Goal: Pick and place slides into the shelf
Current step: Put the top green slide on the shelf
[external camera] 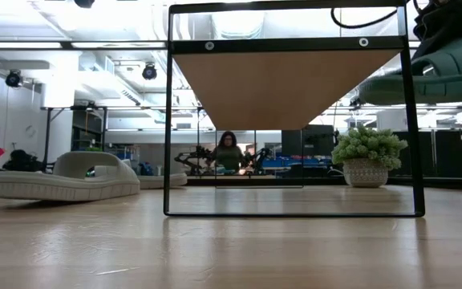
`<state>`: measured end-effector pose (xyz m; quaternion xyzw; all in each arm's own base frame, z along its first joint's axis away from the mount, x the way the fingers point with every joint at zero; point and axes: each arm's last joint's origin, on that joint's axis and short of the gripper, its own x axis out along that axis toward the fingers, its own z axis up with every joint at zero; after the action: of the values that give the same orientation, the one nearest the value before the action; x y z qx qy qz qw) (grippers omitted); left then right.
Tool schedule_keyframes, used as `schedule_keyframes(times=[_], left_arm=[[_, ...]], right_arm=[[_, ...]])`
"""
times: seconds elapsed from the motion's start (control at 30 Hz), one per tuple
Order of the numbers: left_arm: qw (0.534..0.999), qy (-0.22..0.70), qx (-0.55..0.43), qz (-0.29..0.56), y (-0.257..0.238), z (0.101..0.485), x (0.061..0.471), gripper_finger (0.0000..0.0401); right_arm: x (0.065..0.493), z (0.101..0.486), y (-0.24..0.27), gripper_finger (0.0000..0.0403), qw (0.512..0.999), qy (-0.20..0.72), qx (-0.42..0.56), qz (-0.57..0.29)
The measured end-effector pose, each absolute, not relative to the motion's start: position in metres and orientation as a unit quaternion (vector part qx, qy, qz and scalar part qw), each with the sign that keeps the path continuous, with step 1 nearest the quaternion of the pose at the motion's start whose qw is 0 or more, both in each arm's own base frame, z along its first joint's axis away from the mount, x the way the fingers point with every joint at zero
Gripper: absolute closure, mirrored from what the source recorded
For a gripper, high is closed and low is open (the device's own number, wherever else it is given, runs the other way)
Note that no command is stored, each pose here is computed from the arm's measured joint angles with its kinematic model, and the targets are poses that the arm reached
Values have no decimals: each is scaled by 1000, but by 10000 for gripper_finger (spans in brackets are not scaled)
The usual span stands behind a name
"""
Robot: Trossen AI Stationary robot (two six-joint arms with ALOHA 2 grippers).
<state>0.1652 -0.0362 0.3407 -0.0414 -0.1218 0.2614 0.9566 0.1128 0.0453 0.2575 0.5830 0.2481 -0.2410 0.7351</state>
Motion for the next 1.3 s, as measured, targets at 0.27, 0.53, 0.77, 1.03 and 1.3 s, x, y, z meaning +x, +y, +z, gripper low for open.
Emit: schedule_keyframes(times=[0.27,0.53,0.77,1.03,1.3], left_arm=[[957,-120,-40,261,-37,340,166,260],[957,-120,-40,261,-37,340,166,260],[957,-119,-40,261,-37,340,167,260],[957,-119,-40,261,-37,340,167,260],[958,-110,-33,261,-39,336,172,260]], right_arm=[[113,267,45,390,736,240,588,-232],[113,272,45,390,734,235,595,-227],[113,282,45,390,734,227,602,-216],[112,296,44,390,746,205,598,-207],[109,308,41,390,764,186,581,-209]])
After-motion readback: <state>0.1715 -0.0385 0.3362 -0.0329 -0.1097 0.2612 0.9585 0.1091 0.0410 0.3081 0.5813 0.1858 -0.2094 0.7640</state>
